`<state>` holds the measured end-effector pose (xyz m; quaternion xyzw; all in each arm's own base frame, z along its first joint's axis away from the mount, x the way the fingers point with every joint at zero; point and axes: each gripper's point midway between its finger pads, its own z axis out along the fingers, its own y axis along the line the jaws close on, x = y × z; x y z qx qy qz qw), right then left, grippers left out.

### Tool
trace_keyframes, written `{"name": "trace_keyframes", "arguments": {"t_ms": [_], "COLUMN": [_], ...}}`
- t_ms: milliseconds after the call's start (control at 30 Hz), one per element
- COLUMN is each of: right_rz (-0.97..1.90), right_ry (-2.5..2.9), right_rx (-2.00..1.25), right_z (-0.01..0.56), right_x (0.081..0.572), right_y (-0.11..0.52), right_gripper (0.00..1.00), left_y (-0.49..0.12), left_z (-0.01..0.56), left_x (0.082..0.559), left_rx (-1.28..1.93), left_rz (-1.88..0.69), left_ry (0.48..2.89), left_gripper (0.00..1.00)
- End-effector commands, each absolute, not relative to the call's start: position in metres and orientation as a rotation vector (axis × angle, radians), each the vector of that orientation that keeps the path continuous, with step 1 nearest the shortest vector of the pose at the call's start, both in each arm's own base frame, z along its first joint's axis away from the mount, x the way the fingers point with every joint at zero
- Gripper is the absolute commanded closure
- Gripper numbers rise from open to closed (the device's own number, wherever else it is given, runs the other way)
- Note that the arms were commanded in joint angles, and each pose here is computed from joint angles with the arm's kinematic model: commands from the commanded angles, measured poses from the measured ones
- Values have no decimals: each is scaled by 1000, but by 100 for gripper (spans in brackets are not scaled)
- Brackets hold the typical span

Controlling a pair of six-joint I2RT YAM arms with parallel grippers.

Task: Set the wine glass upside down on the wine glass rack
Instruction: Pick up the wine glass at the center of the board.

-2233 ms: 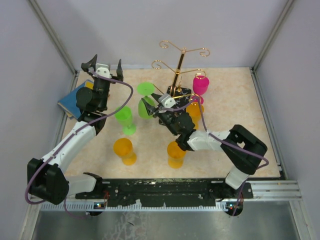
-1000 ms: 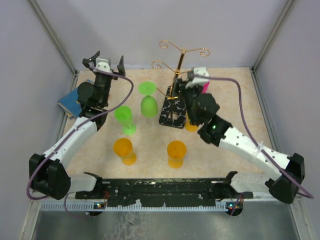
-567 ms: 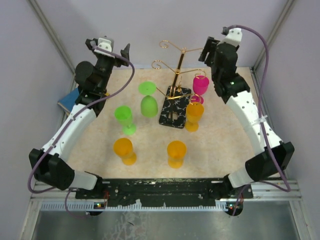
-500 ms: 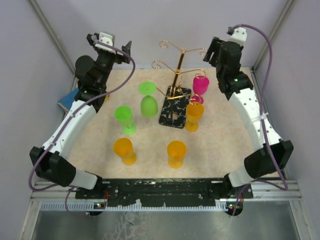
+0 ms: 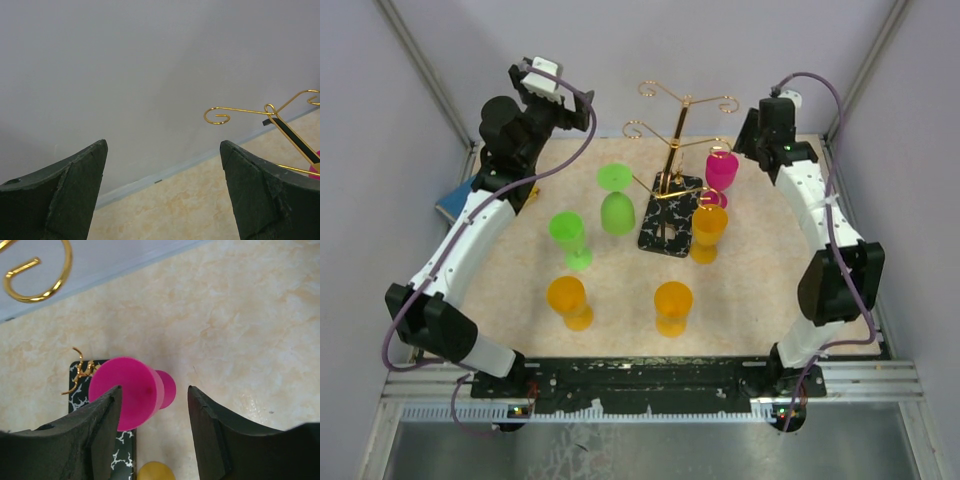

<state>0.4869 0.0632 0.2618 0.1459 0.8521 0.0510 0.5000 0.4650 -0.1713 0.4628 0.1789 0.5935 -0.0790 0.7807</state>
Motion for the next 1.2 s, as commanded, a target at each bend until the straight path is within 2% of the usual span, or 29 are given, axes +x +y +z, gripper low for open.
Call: {"name": "trace_keyframes", "arguments": {"t_ms": [0, 333, 433, 500, 600, 667, 767, 933, 1033, 1167], "right_rz": [158, 141, 108, 89, 47, -3, -129, -344, -487, -600], "right_ry": [2143, 2203, 2245, 2260, 2256, 2237, 2178, 2101, 2012, 1831], "right_rx": [328, 309, 303, 292, 282, 269, 269, 316, 338, 343], "right_z": [233, 204, 192, 189, 195, 207, 240, 295, 339, 412], "right_x": [492, 509, 511, 512, 512, 512, 511, 497, 485, 474], "right_y": [74, 78, 76, 74, 68, 61, 39, -15, -46, -67], "right_gripper": [45, 45, 51, 61, 89, 100, 100, 100, 100, 100], "left_y": [-171, -175, -181, -186, -195, -202, -210, -219, -219, -219], "left_z": [474, 469, 469, 469, 468, 470, 475, 484, 481, 478], "left_x": [462, 468, 469, 471, 473, 474, 473, 473, 480, 486], "left_rx": [387, 396, 413, 426, 443, 458, 465, 466, 439, 401], "left_rz": [-183, -183, -205, -225, -270, -305, -358, -410, -422, -441], "left_ry": [1239, 1223, 1208, 1197, 1190, 1178, 1141, 1106, 1127, 1163], "left_gripper": [1, 1, 1, 1, 1, 1, 1, 10, 1, 1]}}
